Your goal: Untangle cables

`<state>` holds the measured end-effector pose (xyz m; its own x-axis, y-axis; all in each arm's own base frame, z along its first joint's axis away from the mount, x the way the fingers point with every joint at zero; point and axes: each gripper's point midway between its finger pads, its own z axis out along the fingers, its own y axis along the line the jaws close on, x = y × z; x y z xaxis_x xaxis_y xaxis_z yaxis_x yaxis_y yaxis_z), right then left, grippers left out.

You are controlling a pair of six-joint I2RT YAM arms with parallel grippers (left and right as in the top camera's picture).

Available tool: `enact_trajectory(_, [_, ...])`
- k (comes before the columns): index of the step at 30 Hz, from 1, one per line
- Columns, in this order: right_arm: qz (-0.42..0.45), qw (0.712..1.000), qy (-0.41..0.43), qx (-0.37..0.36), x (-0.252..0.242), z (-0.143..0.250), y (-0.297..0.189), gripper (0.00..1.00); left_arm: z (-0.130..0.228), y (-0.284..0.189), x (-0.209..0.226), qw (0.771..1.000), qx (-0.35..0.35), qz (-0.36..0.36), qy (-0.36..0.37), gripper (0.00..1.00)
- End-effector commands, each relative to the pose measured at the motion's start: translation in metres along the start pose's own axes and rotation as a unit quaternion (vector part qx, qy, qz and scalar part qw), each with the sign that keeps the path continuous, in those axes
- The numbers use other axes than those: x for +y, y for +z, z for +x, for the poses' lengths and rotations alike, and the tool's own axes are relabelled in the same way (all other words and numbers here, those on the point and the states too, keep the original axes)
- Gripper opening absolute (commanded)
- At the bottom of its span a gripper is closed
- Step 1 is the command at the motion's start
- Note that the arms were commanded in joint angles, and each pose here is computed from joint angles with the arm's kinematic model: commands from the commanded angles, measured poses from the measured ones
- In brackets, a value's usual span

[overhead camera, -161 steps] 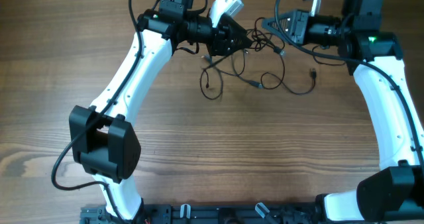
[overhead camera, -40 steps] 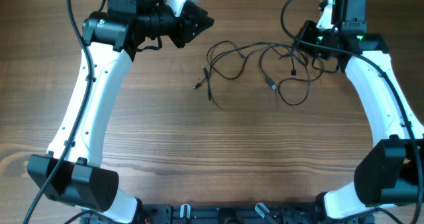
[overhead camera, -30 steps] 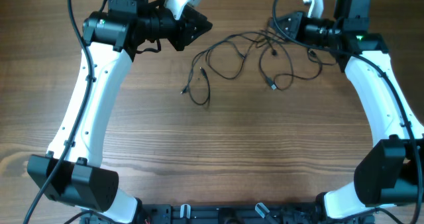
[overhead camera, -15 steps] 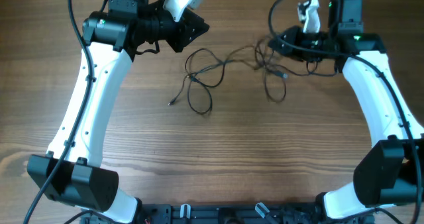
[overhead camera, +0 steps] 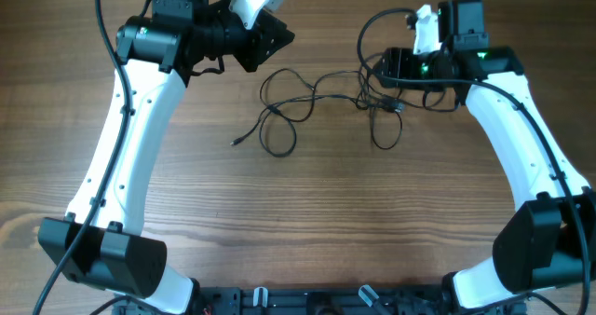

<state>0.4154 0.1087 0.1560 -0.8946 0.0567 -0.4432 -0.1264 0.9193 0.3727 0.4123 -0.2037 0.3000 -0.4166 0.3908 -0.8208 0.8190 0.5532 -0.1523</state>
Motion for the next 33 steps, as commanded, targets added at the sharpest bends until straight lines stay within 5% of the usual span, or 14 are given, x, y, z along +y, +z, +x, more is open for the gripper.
enact_trajectory(1, [-0.023, 0.999, -0.002, 0.036, 0.011, 0.018, 0.004, 0.58, -0.011, -0.009, 0.0, 1.0, -0.014, -0.01, 0.02, 0.23])
enact_trajectory(5, [-0.022, 0.997, -0.003, 0.068, 0.017, 0.035, 0.005, 0.43, -0.011, -0.009, 0.0, 1.0, -0.015, -0.01, 0.021, 0.23])
enact_trajectory(22, [0.031, 0.991, -0.106, 0.08, -0.001, 0.068, 0.042, 0.6, -0.008, -0.008, -0.002, 1.0, -0.009, -0.007, 0.016, 0.24])
enact_trajectory(33, [0.005, 0.988, -0.13, 0.079, -0.01, 0.07, 0.097, 0.45, -0.005, -0.008, -0.003, 1.0, -0.004, -0.005, 0.011, 0.24])
